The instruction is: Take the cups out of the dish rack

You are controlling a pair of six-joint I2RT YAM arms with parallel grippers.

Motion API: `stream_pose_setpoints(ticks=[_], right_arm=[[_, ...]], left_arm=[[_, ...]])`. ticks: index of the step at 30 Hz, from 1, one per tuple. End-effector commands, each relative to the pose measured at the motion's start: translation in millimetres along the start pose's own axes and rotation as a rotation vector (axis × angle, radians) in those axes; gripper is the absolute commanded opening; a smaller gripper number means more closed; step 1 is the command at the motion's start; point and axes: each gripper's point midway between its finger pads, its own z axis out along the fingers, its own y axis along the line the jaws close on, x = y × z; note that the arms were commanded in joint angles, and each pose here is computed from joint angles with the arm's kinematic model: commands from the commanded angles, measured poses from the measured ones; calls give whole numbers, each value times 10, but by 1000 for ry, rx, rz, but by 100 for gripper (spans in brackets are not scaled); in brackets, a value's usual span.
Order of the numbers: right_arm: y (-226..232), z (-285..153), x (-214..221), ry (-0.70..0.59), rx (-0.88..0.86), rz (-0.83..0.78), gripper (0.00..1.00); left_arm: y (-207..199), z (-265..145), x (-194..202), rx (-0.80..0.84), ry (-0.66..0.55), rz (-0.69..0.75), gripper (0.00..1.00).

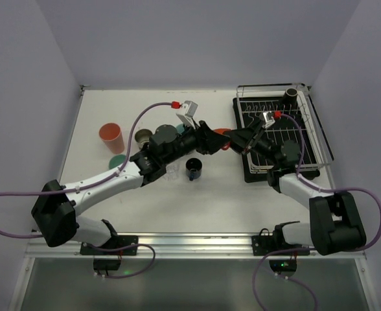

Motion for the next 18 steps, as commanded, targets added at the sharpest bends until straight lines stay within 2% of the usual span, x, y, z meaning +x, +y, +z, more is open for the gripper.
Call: stream_pose_setpoints(ticks=[1, 4, 5, 7, 8, 12, 13, 14, 15, 16, 17, 18], right_arm=[[181, 10, 56, 22, -78, -46, 17], [176, 14, 79, 27, -79, -40, 17], [177, 15, 84, 29, -79, -38, 17], [153, 10, 93, 24, -74, -32, 19], [146, 8, 95, 24, -73, -29, 22], [155, -3, 108, 26, -84, -26, 56], [162, -9, 117, 29, -85, -29, 72], [161, -15, 134, 38, -84, -40, 80], [151, -25, 151, 42, -79, -44, 86], [181, -44, 169, 46, -82, -57, 96], [123, -49, 193, 57, -53, -62, 99], [96, -53, 202, 61, -33, -74, 99]], left_arm=[[-184, 41, -427, 43, -143, 19, 54], [-165, 13, -482, 30, -172, 35, 28], [-180, -13, -515, 30, -183, 41, 12], [-182, -58, -559, 23, -196, 59, 0], [-178, -72, -565, 18, -196, 67, 0], [-84, -179, -461, -28, -146, 117, 0], [-91, -242, -474, -37, -135, 133, 0], [-21, -273, -473, -82, -121, 153, 0], [169, -357, -274, -168, -11, 197, 0], [176, -420, -315, -207, 18, 221, 0], [230, -529, -268, -252, 73, 239, 0], [385, -745, -111, -349, 197, 256, 0]])
